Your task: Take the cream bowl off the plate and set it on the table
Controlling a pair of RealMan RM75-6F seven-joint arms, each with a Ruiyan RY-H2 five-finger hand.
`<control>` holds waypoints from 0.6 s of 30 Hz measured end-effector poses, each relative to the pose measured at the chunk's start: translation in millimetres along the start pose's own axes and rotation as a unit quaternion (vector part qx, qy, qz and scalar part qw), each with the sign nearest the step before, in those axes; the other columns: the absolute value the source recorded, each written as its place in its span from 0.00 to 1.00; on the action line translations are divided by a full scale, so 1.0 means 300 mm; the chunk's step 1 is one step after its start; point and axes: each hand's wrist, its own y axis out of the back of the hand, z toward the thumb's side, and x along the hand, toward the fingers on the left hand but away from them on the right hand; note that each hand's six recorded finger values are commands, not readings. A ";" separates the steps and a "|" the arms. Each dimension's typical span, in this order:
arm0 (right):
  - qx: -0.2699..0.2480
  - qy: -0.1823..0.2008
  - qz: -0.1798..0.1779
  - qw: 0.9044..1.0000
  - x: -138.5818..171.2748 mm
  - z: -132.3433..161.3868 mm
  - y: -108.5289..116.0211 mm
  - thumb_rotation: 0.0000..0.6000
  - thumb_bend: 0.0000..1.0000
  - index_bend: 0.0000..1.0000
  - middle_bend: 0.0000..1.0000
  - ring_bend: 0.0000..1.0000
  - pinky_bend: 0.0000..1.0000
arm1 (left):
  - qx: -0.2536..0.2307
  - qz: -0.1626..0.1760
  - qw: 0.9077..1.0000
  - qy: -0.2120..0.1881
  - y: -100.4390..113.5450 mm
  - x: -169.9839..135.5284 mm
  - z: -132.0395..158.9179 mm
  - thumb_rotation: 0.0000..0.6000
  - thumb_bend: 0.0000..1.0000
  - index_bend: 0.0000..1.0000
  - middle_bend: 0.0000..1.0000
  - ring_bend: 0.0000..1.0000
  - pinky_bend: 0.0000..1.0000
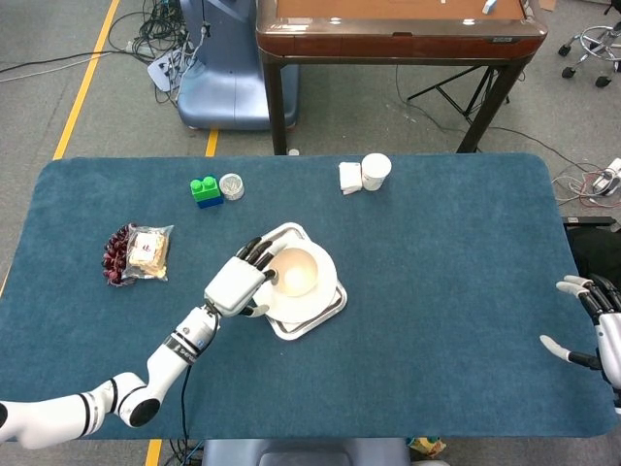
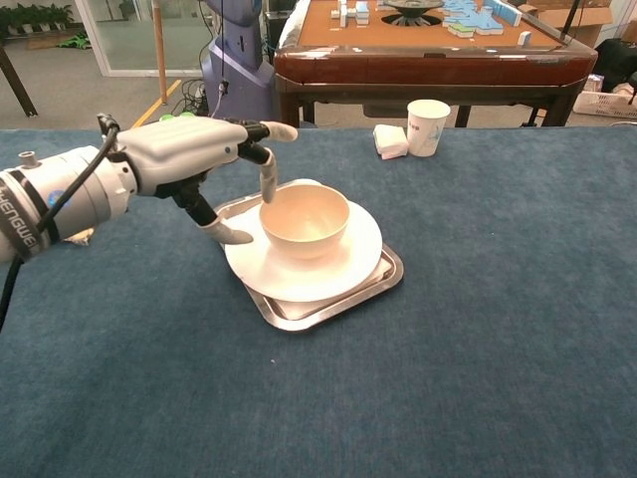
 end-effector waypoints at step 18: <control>-0.002 0.003 0.007 1.000 0.000 0.006 -0.009 1.00 0.00 0.28 0.24 0.14 0.34 | 0.052 -0.016 0.999 0.003 -0.047 0.042 0.030 1.00 0.15 0.45 0.01 0.00 0.02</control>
